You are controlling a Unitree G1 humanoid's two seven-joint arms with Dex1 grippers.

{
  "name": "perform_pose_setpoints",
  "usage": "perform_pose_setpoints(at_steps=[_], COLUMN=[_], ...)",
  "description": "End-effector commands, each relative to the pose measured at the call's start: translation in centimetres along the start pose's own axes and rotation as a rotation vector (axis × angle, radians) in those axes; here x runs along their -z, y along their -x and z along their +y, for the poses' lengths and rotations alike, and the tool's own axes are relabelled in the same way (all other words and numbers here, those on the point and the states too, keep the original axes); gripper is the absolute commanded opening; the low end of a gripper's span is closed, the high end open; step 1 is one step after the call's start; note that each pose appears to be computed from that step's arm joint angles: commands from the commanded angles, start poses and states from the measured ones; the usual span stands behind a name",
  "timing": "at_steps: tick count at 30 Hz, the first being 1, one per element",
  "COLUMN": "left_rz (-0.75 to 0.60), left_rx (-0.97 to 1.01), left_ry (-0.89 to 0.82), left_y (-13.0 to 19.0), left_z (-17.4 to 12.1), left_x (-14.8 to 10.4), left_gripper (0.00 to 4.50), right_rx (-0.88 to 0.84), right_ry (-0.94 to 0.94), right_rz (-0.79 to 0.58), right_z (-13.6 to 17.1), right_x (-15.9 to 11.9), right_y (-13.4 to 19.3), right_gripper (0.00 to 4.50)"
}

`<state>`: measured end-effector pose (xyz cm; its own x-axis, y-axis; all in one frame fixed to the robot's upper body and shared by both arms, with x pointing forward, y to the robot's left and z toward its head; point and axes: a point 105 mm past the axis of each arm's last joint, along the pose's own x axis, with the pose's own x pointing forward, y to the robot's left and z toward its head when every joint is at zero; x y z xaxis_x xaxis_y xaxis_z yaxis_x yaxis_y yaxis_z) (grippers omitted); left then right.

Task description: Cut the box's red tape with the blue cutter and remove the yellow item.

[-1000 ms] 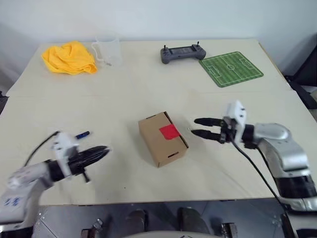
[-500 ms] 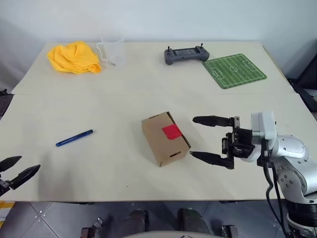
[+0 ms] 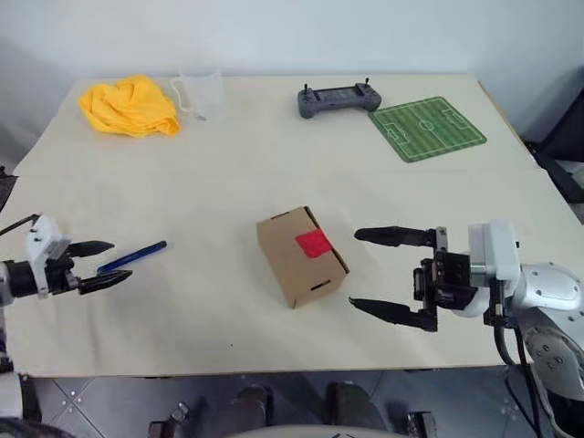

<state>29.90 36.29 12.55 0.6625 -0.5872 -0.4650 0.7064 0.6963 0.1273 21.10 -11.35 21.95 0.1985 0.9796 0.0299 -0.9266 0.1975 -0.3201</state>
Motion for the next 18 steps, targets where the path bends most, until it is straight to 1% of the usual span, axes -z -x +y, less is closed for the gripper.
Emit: perform_pose_setpoints(at_steps=[1, 3, 6, 8, 9, 10, 12, 18], left_rz=[0.082, 0.097, 0.176, 0.191, 0.202, 0.209, 0.253, 0.322], left_rx=[-0.001, -0.011, -0.02, -0.036, -0.033, -0.029, -0.03, -0.015], left_ry=[0.0, -0.003, 0.002, 0.032, 0.055, 0.07, 0.083, 0.067], left_y=[0.1, 0.0, 0.0, -0.1, -0.1, -0.1, 0.0, -0.4], left_z=[0.2, 0.4, 0.4, 0.5, 0.4, 0.3, 0.0, -0.7], left_x=[1.1, 1.3, 2.5, 3.0, 3.3, 3.6, 4.7, 6.3], left_gripper=[4.43, 4.43, 4.43, 4.43, 4.06, 3.89, 3.27, 1.58], right_rx=[0.008, 0.017, 0.033, 0.043, 0.048, 0.051, 0.062, 0.077], right_ry=[0.033, 0.029, 0.022, 0.022, 0.023, 0.023, 0.028, 0.031], right_rz=[-0.01, -0.004, 0.008, 0.019, 0.023, 0.026, 0.031, 0.04], right_z=[0.7, 0.8, 1.1, 1.1, 1.2, 1.2, 1.1, 1.0], right_x=[-1.3, -1.3, -1.4, -1.4, -1.4, -1.4, -1.5, -1.7], right_y=[0.0, 0.1, 0.3, 0.4, 0.5, 0.6, 0.7, 0.8], right_gripper=[4.5, 4.5, 4.5, 4.5, 4.5, 4.5, 4.5, 4.5])
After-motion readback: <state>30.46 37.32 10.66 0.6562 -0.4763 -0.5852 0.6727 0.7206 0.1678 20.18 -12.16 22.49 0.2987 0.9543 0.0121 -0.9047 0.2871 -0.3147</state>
